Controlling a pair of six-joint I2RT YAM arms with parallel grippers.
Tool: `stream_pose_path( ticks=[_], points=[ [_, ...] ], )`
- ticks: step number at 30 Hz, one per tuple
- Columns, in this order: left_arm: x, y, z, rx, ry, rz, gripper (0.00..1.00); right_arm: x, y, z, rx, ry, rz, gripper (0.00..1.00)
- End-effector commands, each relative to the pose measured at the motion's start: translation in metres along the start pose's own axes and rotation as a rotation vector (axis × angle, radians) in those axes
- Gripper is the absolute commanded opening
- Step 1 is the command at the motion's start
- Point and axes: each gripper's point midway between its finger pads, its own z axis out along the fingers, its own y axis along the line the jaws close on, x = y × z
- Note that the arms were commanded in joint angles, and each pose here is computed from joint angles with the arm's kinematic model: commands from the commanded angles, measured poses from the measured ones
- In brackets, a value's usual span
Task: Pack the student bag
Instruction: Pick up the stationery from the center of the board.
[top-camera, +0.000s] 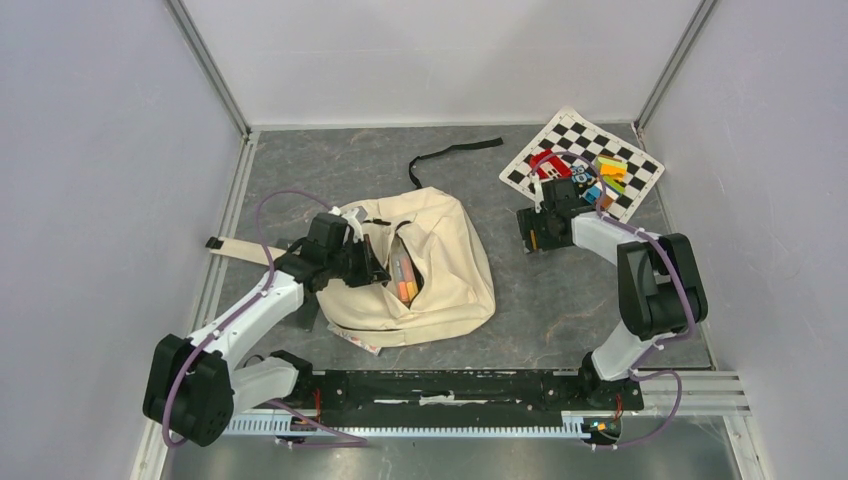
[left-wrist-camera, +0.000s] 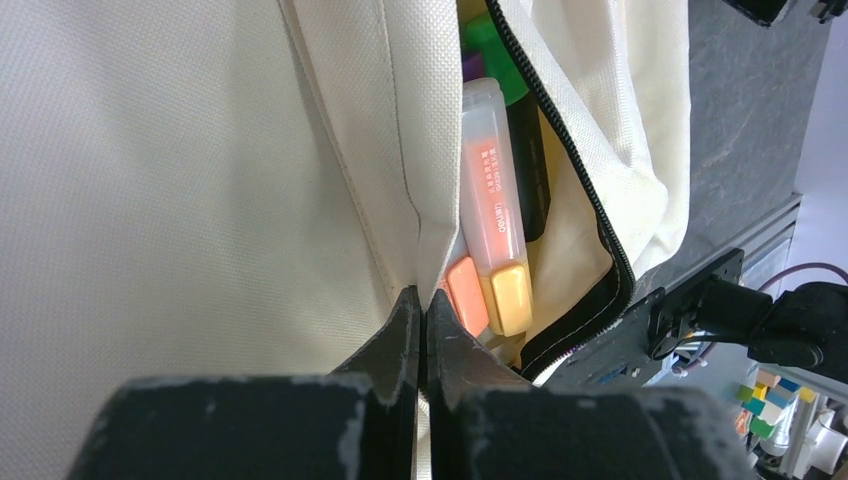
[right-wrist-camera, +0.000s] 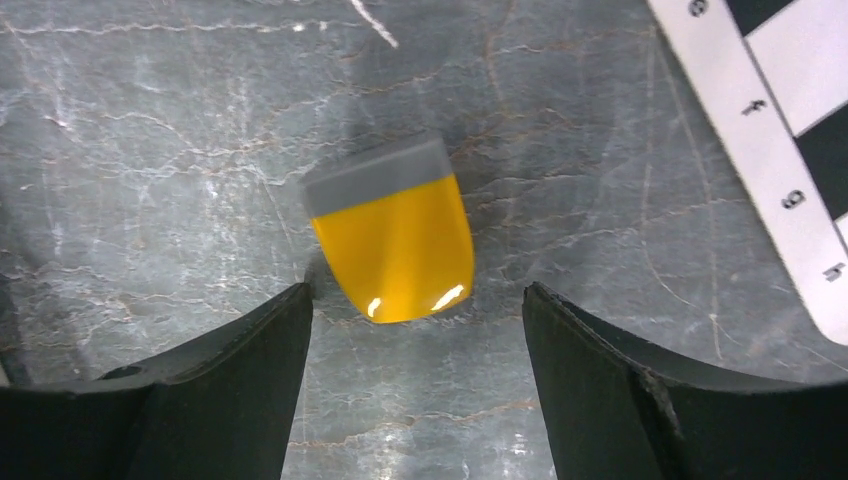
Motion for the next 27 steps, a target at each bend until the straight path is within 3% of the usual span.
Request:
stream_pose_path(
  ticks=[1, 16, 23, 25, 27],
  points=[
    [-0.010, -0.019, -0.006, 0.083, -0.015, 0.076, 0.02, -0.029, 0.006, 0.000, -0.041, -0.070, -0.052, 0.80],
    [-0.017, -0.019, -0.009, 0.076, -0.021, 0.106, 0.02, -0.036, 0.005, 0.016, -0.042, -0.033, -0.112, 0.62],
    [-0.025, -0.018, -0.014, 0.050, -0.034, 0.142, 0.02, -0.030, 0.005, 0.012, -0.042, -0.018, -0.104, 0.35],
    [-0.025, -0.018, -0.013, 0.054, -0.031, 0.143, 0.02, -0.030, 0.004, 0.006, -0.037, -0.015, -0.095, 0.20],
    [-0.023, -0.016, -0.012, 0.052, -0.025, 0.141, 0.02, -0.032, 0.004, -0.002, -0.034, -0.020, -0.087, 0.12]
  ],
)
